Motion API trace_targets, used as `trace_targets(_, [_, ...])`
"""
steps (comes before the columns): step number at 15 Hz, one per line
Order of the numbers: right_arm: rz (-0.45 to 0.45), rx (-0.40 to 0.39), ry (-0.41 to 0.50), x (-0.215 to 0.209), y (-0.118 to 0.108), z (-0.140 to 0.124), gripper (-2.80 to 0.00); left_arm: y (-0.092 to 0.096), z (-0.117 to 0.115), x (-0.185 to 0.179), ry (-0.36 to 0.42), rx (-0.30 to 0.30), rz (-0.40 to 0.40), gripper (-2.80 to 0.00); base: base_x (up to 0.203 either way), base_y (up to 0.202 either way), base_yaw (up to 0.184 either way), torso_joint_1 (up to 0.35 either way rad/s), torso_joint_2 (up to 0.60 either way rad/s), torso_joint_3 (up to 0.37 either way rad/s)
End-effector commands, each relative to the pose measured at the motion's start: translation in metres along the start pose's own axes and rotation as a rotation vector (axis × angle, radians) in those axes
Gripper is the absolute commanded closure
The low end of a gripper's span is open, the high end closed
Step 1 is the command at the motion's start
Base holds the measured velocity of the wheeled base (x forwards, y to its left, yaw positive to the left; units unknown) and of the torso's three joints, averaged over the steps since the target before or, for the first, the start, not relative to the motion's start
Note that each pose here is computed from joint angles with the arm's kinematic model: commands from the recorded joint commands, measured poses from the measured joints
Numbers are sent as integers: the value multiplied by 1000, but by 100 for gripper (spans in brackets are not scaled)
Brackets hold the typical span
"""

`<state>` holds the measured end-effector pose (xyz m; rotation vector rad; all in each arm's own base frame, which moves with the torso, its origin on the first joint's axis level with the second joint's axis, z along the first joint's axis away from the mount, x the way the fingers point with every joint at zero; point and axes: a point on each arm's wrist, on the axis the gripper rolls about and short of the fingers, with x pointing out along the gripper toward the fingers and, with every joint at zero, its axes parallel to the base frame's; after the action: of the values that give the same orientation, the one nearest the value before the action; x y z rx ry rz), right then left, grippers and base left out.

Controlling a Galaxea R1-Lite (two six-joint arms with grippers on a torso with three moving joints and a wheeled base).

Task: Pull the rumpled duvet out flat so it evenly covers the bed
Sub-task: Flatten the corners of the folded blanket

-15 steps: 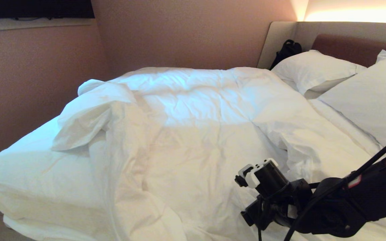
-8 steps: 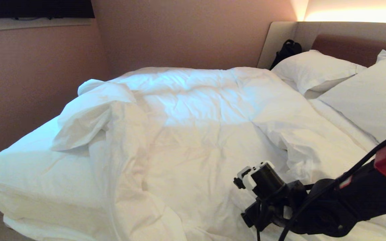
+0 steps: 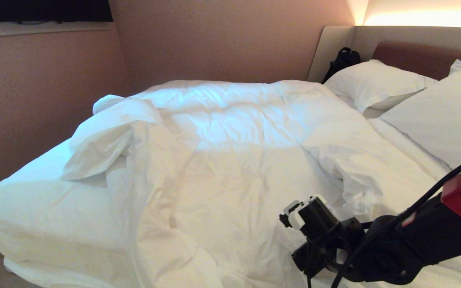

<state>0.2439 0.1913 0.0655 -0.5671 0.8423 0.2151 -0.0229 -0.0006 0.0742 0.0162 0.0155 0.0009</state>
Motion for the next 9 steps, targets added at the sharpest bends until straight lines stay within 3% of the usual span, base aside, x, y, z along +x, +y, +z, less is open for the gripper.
trace_targets(1, [-3, 1, -3, -1, 0, 0, 0, 0, 0, 0, 0, 0, 0, 0, 0, 0, 0, 0, 0, 0])
trace_targets(9, [-5, 52, -97, -30, -16, 10, 0, 0, 0, 0, 0, 0, 1, 0, 0, 0, 0, 0, 0, 0])
